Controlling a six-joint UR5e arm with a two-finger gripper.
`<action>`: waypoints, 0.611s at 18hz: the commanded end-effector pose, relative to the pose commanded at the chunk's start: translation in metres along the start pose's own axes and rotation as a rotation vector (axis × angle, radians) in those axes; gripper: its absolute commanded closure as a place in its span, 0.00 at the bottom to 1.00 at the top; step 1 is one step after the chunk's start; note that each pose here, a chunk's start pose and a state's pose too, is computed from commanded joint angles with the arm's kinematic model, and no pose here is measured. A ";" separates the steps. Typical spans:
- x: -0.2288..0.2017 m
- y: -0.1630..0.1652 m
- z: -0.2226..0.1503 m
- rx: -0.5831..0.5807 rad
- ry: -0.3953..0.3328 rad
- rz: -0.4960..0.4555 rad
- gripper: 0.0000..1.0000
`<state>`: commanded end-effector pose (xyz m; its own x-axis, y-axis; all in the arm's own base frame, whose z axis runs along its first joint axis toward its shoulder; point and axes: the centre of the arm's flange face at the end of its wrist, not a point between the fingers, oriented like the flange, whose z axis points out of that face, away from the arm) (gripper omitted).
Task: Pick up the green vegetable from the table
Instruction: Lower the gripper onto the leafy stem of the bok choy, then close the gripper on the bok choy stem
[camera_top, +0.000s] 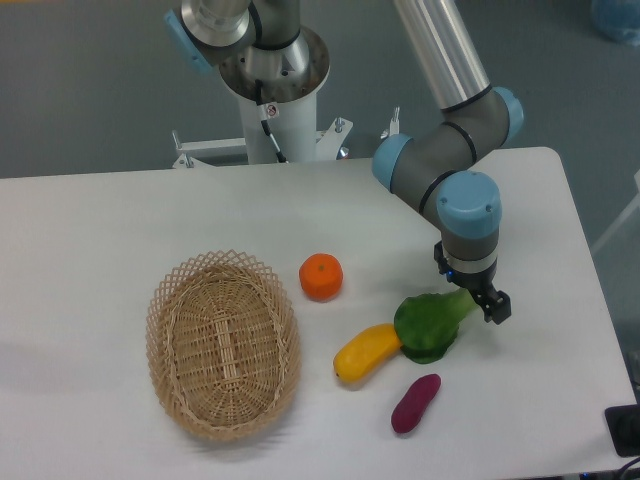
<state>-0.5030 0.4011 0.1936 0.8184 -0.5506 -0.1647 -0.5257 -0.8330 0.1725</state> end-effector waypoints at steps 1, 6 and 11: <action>0.000 0.000 0.000 0.000 0.000 0.002 0.00; 0.000 0.006 -0.001 -0.055 0.004 0.012 0.30; 0.001 0.007 -0.003 -0.075 0.004 0.001 0.45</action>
<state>-0.5054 0.3952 0.1978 0.8190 -0.5509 -0.1603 -0.5077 -0.8260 0.2448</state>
